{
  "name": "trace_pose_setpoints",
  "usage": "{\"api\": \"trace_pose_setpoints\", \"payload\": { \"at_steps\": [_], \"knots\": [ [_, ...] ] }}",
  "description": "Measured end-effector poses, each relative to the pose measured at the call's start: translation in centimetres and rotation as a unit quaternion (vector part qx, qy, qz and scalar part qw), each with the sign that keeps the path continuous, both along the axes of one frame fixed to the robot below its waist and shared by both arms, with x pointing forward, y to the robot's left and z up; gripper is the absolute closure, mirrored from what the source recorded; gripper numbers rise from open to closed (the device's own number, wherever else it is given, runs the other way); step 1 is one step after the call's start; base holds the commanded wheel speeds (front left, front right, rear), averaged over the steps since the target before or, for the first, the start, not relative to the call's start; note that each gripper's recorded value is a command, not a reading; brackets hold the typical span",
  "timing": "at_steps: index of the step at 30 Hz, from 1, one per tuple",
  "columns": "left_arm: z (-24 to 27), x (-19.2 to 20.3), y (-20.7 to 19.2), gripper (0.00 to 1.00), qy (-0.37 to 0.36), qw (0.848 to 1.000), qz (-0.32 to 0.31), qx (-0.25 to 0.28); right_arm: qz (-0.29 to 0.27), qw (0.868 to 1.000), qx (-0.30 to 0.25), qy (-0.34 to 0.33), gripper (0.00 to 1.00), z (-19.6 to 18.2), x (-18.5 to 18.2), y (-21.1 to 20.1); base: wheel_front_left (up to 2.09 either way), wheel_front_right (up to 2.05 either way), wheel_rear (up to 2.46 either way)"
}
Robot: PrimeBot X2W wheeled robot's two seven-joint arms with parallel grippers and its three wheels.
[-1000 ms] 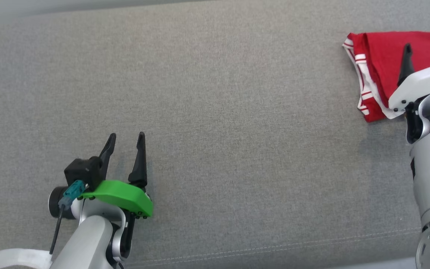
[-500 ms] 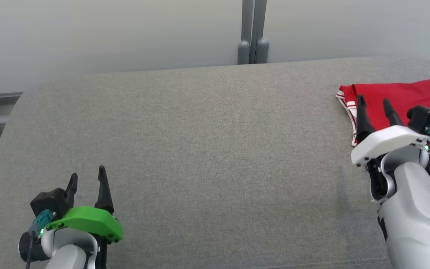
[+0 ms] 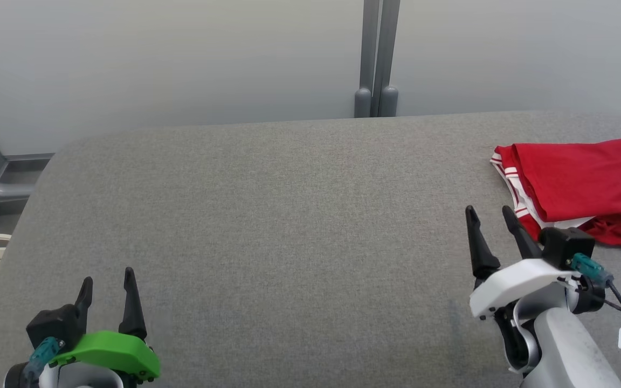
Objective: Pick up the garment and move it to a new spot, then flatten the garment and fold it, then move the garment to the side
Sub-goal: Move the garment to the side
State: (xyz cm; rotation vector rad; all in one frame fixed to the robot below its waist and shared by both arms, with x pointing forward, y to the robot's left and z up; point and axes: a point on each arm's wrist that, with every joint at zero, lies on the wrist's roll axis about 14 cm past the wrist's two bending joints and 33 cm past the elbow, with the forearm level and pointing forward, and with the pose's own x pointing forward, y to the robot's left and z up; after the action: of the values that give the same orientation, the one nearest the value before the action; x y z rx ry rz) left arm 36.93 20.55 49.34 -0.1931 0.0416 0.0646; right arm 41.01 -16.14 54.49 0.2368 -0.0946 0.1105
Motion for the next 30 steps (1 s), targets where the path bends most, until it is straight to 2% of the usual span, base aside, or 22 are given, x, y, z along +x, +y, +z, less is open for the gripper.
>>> {"api": "trace_pose_setpoints", "payload": {
  "at_steps": [8,11,19,30],
  "knots": [
    [1.4,-1.7,-0.3,0.0,-0.044,0.998,-0.01,-0.039,0.013,1.0,0.01,-0.011,0.0,-1.3,-2.3,1.2,0.0,0.0,0.0],
    [1.2,-2.3,-0.3,0.0,-0.049,0.998,-0.01,-0.045,0.016,1.0,-0.015,-0.011,0.0,-1.8,-2.7,1.3,0.0,0.0,0.0],
    [-0.5,-3.4,-0.2,0.0,-0.031,0.999,-0.013,-0.03,-0.014,0.999,-0.036,0.002,0.0,-3.1,-3.5,-0.7,0.0,0.0,0.0],
    [-2.4,-3.9,-0.4,0.0,-0.004,1.0,-0.016,-0.02,-0.017,0.999,-0.039,0.016,0.0,-4.2,-4.3,-1.0,0.0,0.0,0.0]
  ]
}}
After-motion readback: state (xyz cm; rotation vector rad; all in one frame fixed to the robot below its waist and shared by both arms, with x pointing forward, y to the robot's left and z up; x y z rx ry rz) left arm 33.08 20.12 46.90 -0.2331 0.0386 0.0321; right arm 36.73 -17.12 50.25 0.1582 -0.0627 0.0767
